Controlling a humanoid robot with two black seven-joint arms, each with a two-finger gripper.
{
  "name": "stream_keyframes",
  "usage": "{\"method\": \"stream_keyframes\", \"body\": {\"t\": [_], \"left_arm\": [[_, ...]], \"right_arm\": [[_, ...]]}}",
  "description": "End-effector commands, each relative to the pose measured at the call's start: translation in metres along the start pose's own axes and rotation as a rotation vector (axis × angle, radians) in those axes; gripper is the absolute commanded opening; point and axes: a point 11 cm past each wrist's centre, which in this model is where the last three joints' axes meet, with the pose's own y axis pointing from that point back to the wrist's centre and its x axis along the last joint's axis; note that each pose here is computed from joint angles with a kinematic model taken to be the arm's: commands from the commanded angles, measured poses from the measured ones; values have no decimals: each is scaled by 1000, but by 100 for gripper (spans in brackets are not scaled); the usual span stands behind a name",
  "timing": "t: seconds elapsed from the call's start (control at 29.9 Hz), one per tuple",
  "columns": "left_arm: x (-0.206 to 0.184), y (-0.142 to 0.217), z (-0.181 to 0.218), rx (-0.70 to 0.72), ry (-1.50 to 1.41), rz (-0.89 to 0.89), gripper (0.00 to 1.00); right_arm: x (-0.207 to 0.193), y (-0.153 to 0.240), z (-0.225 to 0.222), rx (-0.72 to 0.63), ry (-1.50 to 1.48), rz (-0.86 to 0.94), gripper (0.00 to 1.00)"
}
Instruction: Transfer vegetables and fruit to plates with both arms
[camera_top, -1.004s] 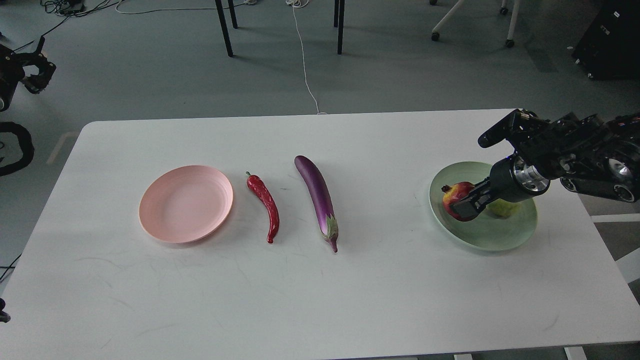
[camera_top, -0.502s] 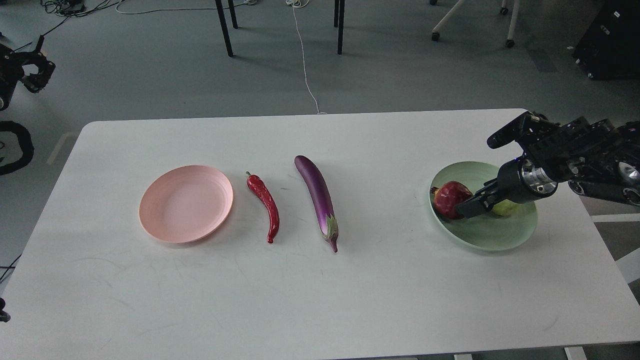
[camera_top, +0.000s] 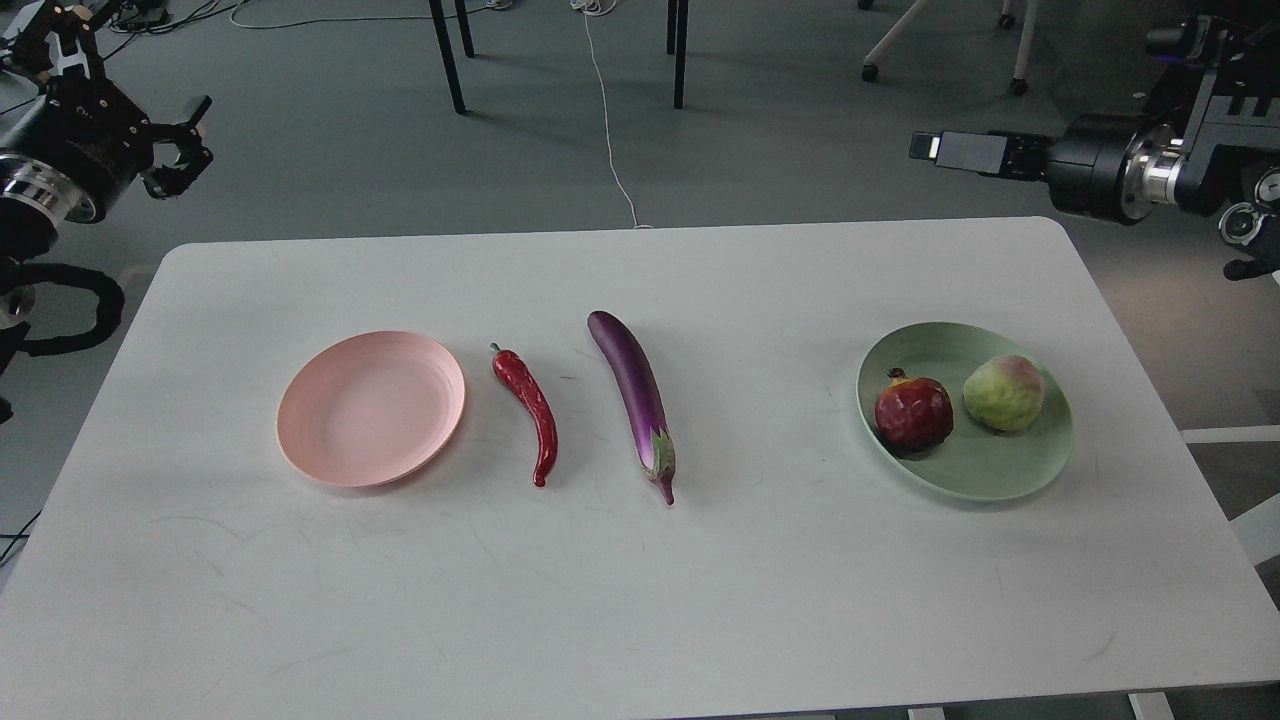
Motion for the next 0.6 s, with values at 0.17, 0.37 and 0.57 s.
{"method": "stream_keyframes", "body": {"t": [0.17,0.37,0.57], "left_arm": [[-130,-28,10,77,-455,-441,98],[-185,-23,-28,163,-862,-662,98],[-227,-28,-77,200,-1243,-820,98]], "right_arm": [[8,26,30,102,-511,296,97],[-2,62,67,119,-871,360,98],[-24,97,97,173,-1166,381,98]]}}
